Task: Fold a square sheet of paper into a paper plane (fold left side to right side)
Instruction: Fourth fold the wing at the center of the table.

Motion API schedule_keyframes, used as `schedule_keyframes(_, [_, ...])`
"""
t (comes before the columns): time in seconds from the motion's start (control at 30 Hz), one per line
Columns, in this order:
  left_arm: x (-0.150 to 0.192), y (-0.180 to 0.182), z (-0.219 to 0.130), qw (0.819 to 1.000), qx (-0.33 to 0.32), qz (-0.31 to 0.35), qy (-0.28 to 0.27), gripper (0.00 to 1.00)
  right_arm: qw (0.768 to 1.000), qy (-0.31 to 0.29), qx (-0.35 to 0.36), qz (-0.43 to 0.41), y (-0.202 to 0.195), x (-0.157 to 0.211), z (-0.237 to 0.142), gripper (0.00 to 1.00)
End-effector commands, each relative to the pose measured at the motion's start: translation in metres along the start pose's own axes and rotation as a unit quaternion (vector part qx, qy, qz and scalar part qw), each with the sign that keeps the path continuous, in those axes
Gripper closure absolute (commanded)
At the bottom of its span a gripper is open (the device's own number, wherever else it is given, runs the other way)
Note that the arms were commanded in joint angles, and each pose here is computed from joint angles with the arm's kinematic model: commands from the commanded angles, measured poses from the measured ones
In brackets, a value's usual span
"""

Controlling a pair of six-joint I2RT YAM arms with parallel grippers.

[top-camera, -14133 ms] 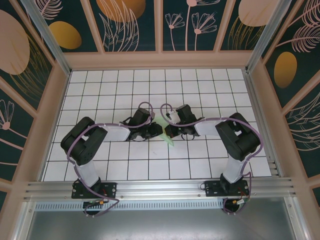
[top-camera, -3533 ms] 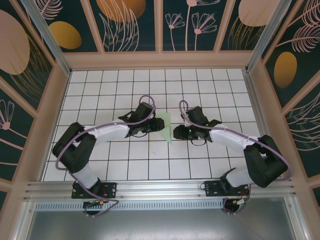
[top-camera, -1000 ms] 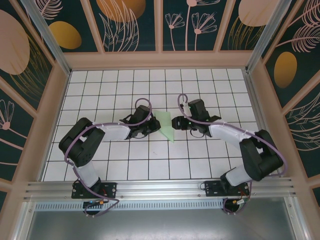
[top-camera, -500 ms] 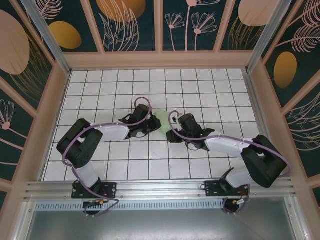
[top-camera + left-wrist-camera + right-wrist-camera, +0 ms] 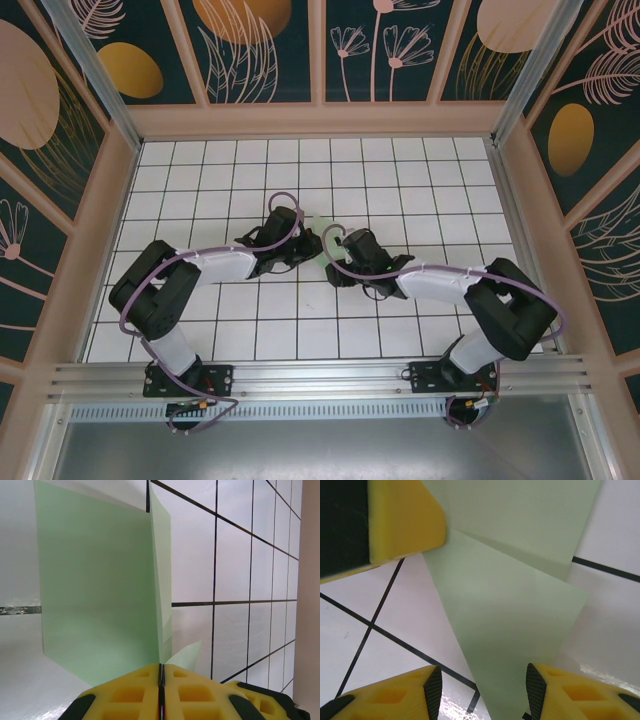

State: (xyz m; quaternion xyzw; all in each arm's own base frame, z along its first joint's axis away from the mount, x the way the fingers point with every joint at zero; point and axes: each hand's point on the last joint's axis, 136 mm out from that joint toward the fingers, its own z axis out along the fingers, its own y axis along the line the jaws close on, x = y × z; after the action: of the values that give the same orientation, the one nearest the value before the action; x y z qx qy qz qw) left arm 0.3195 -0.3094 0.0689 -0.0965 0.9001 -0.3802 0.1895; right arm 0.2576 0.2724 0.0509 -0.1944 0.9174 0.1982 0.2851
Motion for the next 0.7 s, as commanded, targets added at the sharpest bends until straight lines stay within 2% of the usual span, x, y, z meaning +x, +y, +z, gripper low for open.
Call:
schedule_keyframes(0.0, [-0.008,-0.015,-0.005,1.0,0.021,-0.002,-0.009,0.89,1.0,-0.007,0.017,-0.015,0.0,-0.009,0.004,0.49])
schedule_keyframes(0.17, [-0.008,-0.016,-0.005,1.0,0.021,-0.002,-0.008,0.89,1.0,-0.002,0.025,-0.019,0.0,-0.008,0.011,0.53])
schedule_keyframes(0.67, [-0.01,-0.016,-0.004,1.0,0.02,-0.014,-0.013,0.88,0.998,0.006,0.046,-0.034,-0.002,0.0,0.021,0.54])
